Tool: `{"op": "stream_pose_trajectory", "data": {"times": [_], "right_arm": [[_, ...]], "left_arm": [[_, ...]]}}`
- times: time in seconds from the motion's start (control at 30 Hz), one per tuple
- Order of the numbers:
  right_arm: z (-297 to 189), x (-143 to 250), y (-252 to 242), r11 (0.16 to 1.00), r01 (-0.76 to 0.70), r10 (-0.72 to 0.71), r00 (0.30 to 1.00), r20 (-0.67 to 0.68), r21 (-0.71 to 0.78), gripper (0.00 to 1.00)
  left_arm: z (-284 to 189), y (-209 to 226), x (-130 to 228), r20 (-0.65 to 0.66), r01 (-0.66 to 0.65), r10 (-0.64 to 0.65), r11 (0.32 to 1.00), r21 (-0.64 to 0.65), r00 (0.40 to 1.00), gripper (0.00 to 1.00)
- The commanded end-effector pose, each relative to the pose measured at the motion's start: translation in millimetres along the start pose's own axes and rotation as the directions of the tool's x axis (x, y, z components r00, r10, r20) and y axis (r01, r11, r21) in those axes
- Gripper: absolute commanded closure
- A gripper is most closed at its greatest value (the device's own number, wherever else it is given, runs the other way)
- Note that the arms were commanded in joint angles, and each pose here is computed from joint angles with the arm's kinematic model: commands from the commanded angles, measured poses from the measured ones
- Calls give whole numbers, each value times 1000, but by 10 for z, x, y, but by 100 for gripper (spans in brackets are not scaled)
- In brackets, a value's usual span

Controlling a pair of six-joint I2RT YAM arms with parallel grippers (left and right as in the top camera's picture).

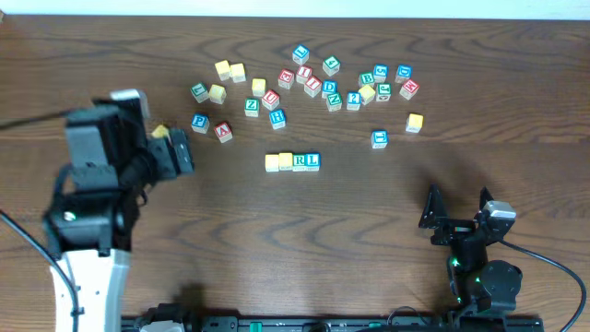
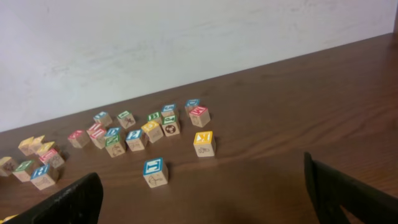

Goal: Spell out CORL

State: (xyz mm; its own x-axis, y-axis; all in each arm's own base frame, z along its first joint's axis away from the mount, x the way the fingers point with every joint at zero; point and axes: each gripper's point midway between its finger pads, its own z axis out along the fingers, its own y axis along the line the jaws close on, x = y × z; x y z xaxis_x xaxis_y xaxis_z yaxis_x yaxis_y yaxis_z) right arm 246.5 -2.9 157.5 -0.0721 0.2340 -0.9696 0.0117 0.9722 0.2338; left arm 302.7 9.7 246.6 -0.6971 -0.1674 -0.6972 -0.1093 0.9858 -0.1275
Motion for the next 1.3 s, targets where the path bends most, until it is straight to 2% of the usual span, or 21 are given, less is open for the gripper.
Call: {"op": "stream_pose_trajectory", "data": {"times": [0.0,0.27,0.63,0.97,1.27], "right_arm": [[-3,-4,-24,1000,11,-11,1000,4,9,1],[-3,-4,-24,1000,11,-11,1000,4,9,1],[-3,-5,-23,1000,11,-11,1000,4,9,1],[-3,-4,-24,1000,11,-11,1000,4,9,1],[-3,-4,-24,1000,11,-11,1000,4,9,1]], "left_arm": [[107,109,267,36,2,-1,1000,-30,999,2],[186,129,440,238,-16,16,1000,-4,971,2],[108,147,663,467,-45,33,999,15,884,2],[309,204,1041,548,-62,43,998,15,835,2],[401,243,1143,581,-67,54,998,1,812,2]]}}
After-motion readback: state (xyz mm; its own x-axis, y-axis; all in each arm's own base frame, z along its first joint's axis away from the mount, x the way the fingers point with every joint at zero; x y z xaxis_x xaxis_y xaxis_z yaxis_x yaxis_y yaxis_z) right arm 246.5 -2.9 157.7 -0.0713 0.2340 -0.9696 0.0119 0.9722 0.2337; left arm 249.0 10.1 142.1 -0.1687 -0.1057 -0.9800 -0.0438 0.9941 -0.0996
